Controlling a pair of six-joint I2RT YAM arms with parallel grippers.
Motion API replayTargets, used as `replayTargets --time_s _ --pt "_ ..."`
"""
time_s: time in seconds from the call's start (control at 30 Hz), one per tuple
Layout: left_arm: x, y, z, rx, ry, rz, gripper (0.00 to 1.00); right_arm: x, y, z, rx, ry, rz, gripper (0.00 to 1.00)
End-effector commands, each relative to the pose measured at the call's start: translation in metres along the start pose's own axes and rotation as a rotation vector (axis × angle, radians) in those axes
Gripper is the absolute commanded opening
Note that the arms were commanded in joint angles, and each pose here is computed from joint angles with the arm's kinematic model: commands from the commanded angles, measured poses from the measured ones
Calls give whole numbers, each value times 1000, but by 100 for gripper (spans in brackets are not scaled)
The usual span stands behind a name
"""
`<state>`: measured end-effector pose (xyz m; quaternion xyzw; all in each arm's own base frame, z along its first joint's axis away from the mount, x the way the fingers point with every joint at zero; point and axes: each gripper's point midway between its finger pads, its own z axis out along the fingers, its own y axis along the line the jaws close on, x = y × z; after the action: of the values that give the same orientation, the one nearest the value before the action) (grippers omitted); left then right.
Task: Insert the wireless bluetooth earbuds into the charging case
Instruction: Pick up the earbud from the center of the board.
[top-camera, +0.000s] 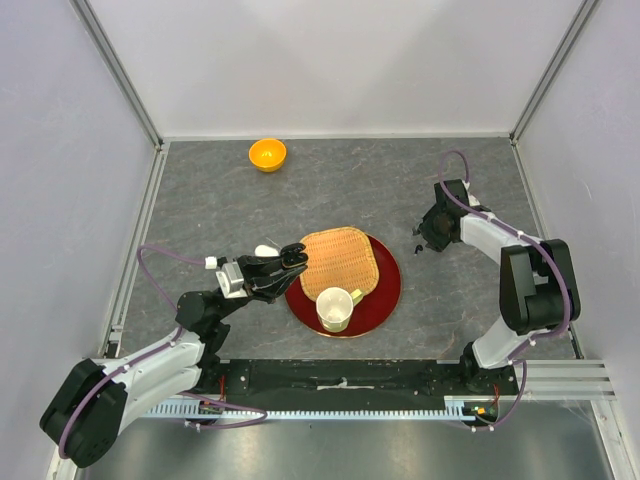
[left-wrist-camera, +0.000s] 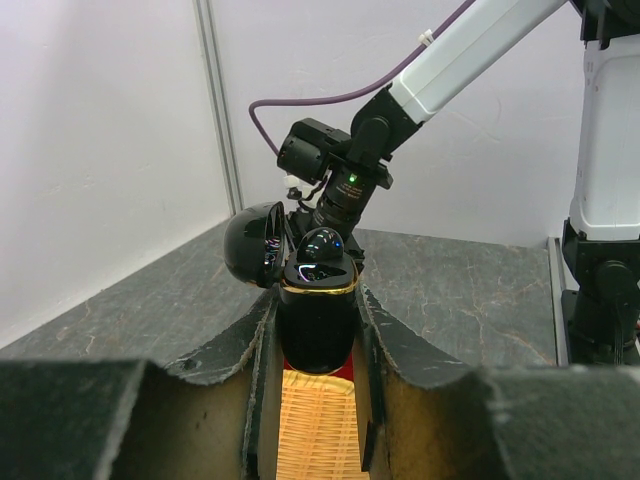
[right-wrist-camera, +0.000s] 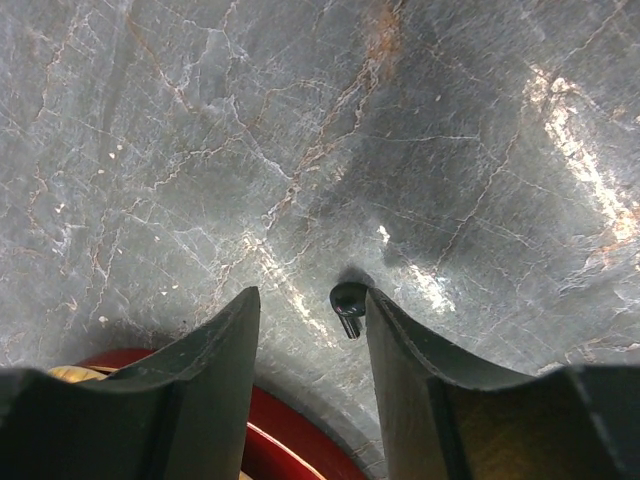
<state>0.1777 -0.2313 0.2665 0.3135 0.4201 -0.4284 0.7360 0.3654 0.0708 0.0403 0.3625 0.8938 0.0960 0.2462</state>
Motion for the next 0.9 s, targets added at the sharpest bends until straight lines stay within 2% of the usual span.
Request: replayTargets --time_s 0.0,0.4,0.87 --pt "-67 -4 3 14 -255 186 2 -2 3 1 3 -4 19 51" --pt "-64 -1 5 9 -245 183 2 -2 -10 -2 68 -12 35 51" --pt "-62 -1 5 7 -242 176 2 2 -3 2 105 15 15 52"
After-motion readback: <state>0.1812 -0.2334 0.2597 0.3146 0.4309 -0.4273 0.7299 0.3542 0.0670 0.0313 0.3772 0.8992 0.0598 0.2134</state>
